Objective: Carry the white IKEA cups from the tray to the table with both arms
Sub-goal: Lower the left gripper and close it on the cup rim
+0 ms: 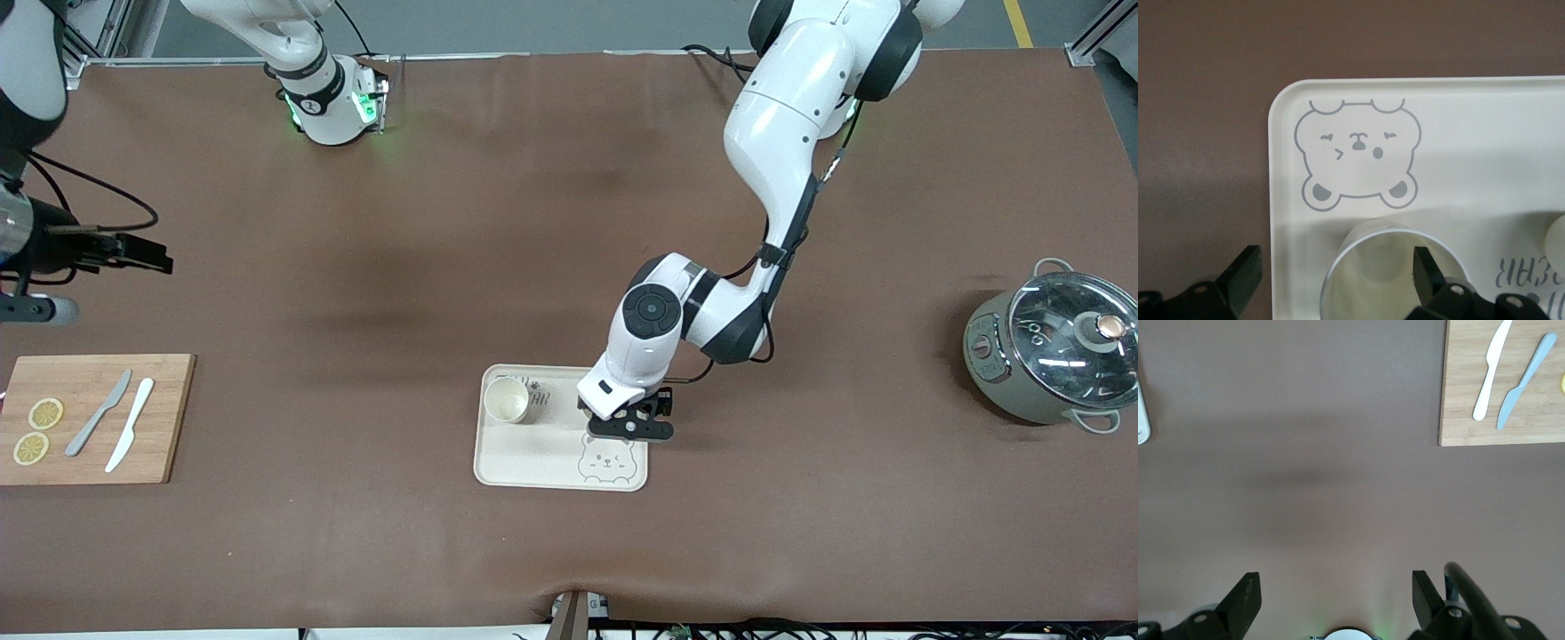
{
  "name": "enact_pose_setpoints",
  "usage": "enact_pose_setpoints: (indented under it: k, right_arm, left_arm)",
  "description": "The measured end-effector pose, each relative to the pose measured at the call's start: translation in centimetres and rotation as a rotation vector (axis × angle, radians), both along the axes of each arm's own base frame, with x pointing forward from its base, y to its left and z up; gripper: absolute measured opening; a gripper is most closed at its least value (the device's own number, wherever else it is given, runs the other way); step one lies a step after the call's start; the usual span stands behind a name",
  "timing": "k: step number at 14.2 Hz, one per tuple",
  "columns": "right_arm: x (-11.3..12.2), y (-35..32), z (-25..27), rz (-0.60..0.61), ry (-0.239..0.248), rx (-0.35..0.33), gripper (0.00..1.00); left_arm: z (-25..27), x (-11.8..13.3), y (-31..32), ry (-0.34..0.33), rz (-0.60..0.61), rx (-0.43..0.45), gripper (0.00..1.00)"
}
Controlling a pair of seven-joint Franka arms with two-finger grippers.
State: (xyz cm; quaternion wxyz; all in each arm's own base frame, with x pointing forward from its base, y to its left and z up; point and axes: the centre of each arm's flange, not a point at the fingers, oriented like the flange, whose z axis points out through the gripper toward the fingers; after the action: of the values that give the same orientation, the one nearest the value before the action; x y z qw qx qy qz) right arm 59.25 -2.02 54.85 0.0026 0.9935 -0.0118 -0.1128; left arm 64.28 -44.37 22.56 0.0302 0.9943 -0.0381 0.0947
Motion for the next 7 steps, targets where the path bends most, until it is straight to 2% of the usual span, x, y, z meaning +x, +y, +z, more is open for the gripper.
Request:
enact_pose_setpoints:
  k: [1, 2, 5, 7]
  right_arm:
    - [0.4, -0.1, -0.7, -0.002, 0.009, -0.001, 1.00]
    - [0.5, -0.3, -1.1, -0.005, 0.013, -0.002, 1.00]
    - [0.9, -1.5, -1.3, -0.025, 0.003, -0.004, 1.00]
    - [1.1, -2.4, -1.9, -0.040, 0.004, -0.004, 1.00]
  left_arm:
    - [-0.2, -0.1, -0.1, 0.001, 0.000, 0.000, 1.00]
    - [-0.5, -0.1, -0.1, 0.001, 0.000, 0.000, 0.93]
    - [-0.9, -0.1, 0.0, 0.002, 0.011, -0.002, 0.59]
    - [-0.9, -0.1, -0.1, 0.007, 0.016, -0.010, 0.41]
